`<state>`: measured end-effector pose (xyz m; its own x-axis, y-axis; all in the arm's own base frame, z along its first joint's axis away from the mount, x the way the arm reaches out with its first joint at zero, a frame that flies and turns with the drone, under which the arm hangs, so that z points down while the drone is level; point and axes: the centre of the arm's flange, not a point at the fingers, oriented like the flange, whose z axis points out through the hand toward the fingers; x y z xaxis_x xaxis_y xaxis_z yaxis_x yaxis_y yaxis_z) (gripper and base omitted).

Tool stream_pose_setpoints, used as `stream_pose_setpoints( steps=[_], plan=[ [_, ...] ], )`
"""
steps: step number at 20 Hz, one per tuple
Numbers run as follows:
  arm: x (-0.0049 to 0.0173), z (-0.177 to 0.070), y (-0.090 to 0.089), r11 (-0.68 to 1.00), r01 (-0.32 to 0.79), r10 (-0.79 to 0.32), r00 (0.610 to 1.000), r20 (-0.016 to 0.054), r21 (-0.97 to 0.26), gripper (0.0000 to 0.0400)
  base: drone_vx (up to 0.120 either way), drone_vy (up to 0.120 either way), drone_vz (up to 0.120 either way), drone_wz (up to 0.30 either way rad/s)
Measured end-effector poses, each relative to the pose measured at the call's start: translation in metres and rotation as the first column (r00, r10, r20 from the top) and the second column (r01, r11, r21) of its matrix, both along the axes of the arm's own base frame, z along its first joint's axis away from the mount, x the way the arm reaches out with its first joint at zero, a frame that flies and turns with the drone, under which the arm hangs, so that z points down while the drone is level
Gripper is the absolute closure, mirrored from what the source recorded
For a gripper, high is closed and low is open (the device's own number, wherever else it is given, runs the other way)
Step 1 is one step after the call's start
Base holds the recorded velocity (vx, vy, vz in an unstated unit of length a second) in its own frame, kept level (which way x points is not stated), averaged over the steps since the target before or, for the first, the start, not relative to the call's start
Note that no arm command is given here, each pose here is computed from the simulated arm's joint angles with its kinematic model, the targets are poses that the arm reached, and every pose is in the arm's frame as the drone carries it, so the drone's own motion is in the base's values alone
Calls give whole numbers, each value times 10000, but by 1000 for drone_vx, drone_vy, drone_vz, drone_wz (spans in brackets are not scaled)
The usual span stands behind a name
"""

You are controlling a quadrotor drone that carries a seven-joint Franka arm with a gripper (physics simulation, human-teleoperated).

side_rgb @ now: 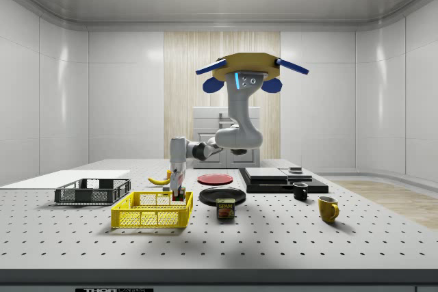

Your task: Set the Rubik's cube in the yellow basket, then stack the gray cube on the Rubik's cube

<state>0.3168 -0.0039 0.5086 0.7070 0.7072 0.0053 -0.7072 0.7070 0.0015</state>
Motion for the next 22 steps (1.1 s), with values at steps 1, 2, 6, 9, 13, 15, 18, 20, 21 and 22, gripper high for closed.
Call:
stream_pose_setpoints(
  steps=[1, 2, 6, 9, 13, 15, 18, 20, 21, 22],
  plan=[
    [0, 0, 0, 10000, 0, 0, 10000, 0, 0, 78, 120, 0, 0, 0],
    [0, 0, 0, 10000, 0, 0, 10000, 0, 0, 78, 120, 0, 0, 0],
    [0, 0, 0, 10000, 0, 0, 10000, 0, 0, 78, 120, 0, 0, 0],
    [0, 0, 0, 10000, 0, 0, 10000, 0, 0, 78, 120, 0, 0, 0],
    [0, 79, 0, 10000, 0, 0, 10000, 1, 2, 78, 10, 0, 0, 0],
    [0, 151, 0, 10000, -1, 1, 10000, 2, 4, 78, 0, 0, 0, 0],
    [0, 280, 0, 10000, -1, 1, 10000, 4, 7, 78, 0, 0, 0, 0],
    [0, 360, 11, 10000, -9, 9, 10000, 5, 8, 78, 0, 0, 0, 0],
    [0, 391, 29, 10000, -59, 59, 10000, 4, 4, 78, 0, 0, 0, 0],
    [0, 417, 53, 10000, -89, 89, 10000, 3, -1, 76, 0, 0, 0, 0]
  ],
)
